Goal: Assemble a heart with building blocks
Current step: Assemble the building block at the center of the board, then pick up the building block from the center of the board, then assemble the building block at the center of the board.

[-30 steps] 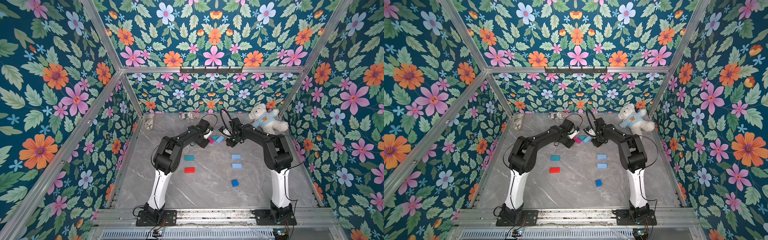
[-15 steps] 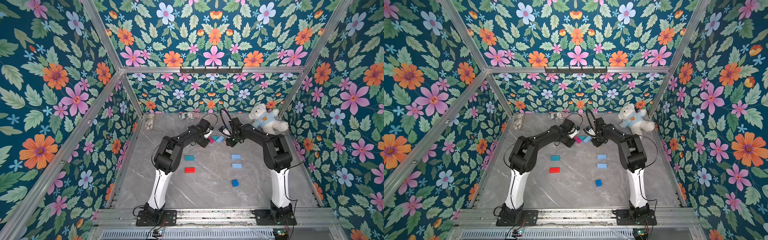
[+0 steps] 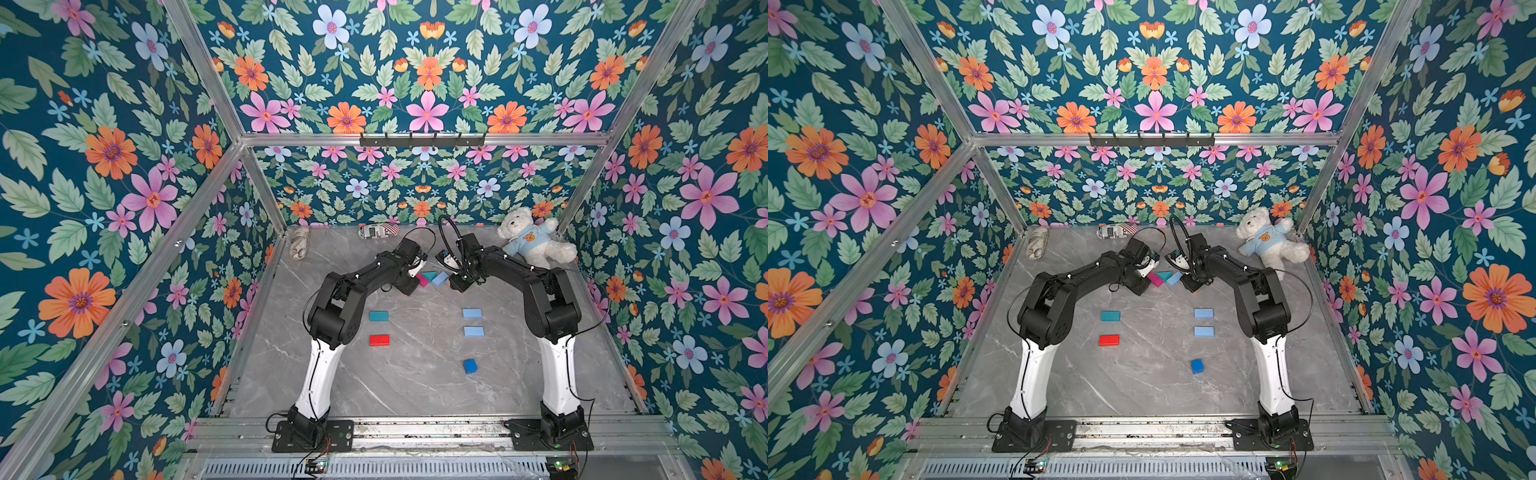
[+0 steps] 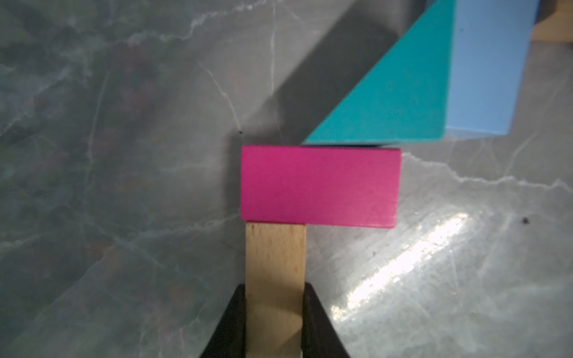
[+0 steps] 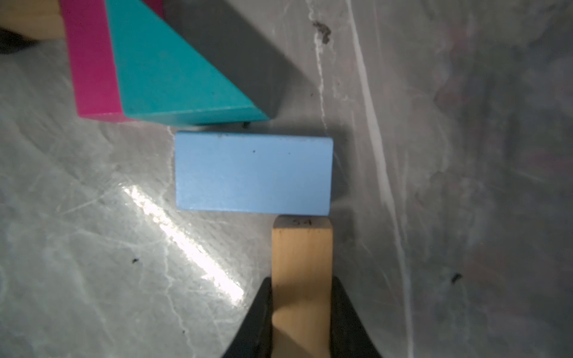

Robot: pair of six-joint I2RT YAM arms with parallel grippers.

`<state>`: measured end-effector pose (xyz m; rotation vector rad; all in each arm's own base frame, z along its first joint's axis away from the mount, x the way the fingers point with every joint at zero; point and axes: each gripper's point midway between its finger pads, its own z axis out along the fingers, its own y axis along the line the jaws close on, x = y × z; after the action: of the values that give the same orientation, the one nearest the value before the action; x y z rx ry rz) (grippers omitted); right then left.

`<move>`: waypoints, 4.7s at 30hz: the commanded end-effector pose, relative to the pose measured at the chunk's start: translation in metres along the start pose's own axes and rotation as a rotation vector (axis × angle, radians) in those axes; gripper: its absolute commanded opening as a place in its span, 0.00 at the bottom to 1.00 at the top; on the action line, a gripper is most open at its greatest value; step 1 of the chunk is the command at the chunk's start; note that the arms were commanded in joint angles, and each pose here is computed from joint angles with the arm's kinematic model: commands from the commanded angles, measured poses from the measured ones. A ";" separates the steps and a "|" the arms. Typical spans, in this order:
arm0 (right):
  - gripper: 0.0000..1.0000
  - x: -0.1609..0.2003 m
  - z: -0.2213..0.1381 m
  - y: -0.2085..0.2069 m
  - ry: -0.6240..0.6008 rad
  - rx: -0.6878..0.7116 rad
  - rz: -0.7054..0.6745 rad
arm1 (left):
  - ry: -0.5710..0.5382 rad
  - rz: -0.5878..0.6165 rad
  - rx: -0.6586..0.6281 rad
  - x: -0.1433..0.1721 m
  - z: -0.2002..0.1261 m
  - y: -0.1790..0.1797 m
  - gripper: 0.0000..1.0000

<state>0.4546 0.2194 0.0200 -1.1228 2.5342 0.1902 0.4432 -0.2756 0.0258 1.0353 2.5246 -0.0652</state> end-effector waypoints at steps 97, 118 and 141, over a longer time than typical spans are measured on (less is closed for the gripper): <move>0.00 0.106 -0.084 0.041 0.048 0.023 0.022 | 0.041 -0.374 0.056 0.093 -0.089 -0.018 0.27; 0.00 0.078 -0.125 -0.002 -0.153 0.078 0.564 | 0.061 -1.252 -0.089 0.042 -0.014 -0.083 0.28; 0.00 0.069 -0.107 0.013 -0.113 -0.058 0.548 | 0.179 -1.424 -0.302 0.062 -0.018 -0.078 0.22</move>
<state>0.3753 0.1467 0.0901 -0.3677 2.6823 0.4110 0.3772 -0.3165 0.0245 -0.9350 2.6528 -0.2218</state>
